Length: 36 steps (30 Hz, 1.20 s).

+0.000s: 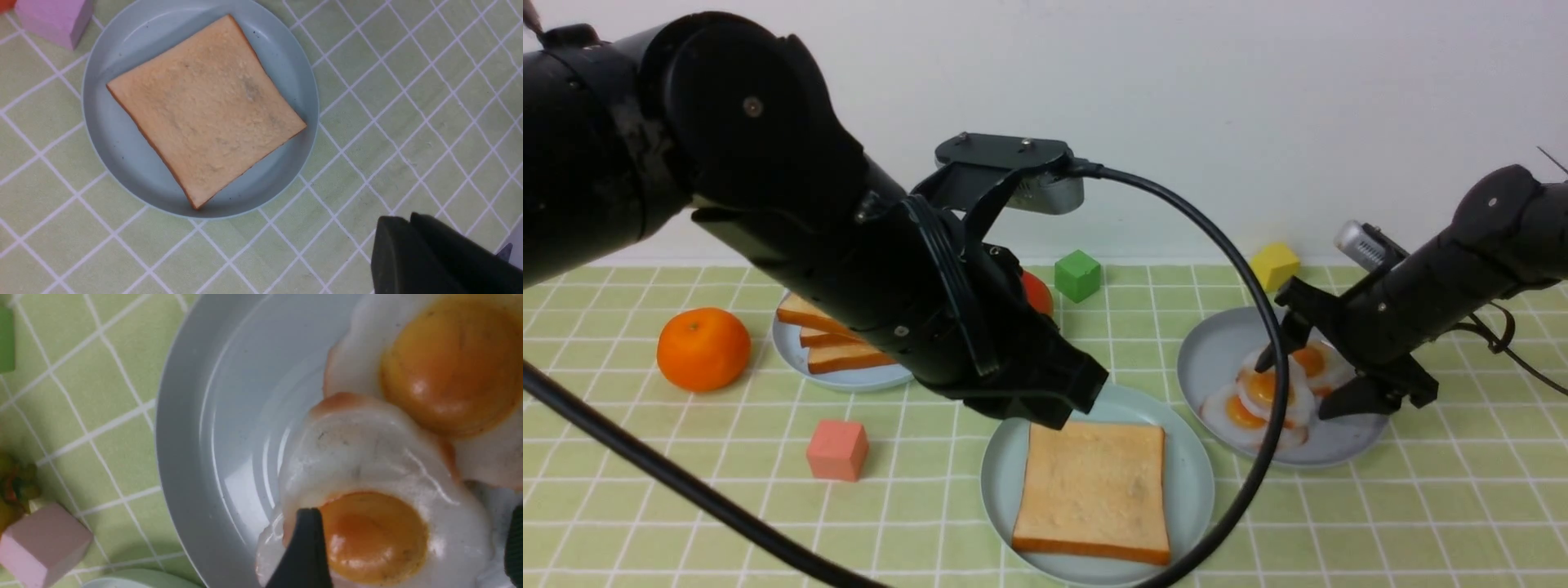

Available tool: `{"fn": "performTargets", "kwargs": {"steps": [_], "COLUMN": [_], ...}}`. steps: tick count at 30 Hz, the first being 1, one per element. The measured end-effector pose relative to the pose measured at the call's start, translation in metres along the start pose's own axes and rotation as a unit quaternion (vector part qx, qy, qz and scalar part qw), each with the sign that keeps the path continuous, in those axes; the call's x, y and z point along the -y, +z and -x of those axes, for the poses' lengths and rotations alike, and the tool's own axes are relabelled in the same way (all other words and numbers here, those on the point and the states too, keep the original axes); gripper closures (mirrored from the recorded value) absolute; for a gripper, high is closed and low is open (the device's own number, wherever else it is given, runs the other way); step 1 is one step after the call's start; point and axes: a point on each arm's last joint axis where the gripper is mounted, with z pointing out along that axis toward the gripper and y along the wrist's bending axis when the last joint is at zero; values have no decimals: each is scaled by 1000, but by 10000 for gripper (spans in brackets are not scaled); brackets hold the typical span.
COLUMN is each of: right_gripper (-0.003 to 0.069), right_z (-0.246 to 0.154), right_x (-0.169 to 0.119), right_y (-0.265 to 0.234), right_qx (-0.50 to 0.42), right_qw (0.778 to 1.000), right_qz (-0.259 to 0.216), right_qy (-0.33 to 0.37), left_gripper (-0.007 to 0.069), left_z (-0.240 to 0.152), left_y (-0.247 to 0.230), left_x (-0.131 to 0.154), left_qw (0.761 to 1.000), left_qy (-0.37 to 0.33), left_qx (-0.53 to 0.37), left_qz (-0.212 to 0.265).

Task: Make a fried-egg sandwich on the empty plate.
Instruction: Use the right arm to grab a fried egg

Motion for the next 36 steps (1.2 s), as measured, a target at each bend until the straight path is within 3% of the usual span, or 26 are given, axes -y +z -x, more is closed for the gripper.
{"fn": "performTargets", "kwargs": {"steps": [10,15,18,29,36], "right_gripper": [173,361,529,538,607], "right_z": [1,2,2,1,-2], "right_x": [3,5,7,5,-1], "right_y": [6,8,9,3,-13], "right_qx": [0,-2,-7,-7,2], "right_qw": [1000,1000,1000,1000,999], "right_qz": [-3,-5,-11,-17,-21], "right_qy": [5,8,4,-9,-48], "left_gripper": [569,568,568,557,552], "left_z": [0,0,-1,-2,-2], "left_y": [0,0,0,0,0], "left_x": [0,0,0,0,0], "left_qw": [1000,1000,1000,1000,1000], "left_qy": [0,0,0,0,0], "left_qx": [0,-2,-4,-9,-11], "left_qz": [0,-1,-1,-2,-2]}}
